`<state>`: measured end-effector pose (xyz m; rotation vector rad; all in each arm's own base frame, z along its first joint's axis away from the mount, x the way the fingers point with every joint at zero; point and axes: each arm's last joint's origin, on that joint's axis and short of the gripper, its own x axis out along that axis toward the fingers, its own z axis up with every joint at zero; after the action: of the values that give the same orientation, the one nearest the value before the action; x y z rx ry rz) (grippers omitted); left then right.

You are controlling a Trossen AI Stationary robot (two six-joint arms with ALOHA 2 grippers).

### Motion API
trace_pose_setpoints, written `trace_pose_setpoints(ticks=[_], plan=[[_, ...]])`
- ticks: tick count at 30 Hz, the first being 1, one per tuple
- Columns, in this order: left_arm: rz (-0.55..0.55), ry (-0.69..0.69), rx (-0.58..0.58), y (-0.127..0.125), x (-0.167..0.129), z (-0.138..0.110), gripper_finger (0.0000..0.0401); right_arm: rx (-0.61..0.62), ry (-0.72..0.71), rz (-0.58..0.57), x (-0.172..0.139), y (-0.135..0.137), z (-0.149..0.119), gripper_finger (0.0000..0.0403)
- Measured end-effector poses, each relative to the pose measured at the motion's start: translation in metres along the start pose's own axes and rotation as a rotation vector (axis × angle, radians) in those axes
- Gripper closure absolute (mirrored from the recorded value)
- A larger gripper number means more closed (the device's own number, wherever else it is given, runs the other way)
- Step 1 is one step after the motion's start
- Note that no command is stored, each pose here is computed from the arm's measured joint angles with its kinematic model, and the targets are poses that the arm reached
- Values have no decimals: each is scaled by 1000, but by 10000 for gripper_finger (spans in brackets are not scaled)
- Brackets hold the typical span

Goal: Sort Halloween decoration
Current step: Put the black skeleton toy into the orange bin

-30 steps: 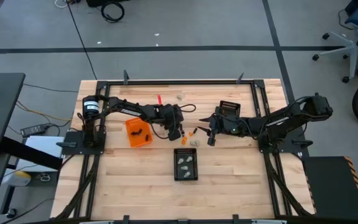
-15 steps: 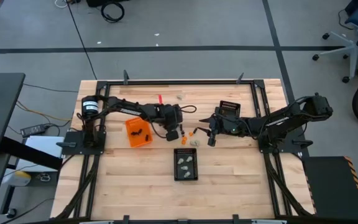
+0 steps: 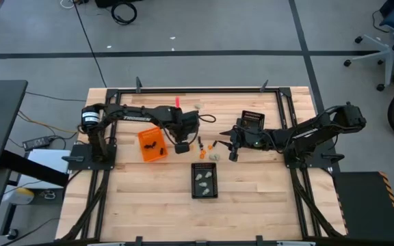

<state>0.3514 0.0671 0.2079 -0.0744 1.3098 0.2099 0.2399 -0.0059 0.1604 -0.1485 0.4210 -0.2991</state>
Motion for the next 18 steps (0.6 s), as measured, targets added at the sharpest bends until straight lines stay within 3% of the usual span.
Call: trace_pose_setpoints(ticks=[10,18], plan=[[14,188,-98,-13,-44,-22,367,3,1,16,0,1,0,236],[56,330,-108,-25,-52,-38,362,7,0,18,0,1,0,236]])
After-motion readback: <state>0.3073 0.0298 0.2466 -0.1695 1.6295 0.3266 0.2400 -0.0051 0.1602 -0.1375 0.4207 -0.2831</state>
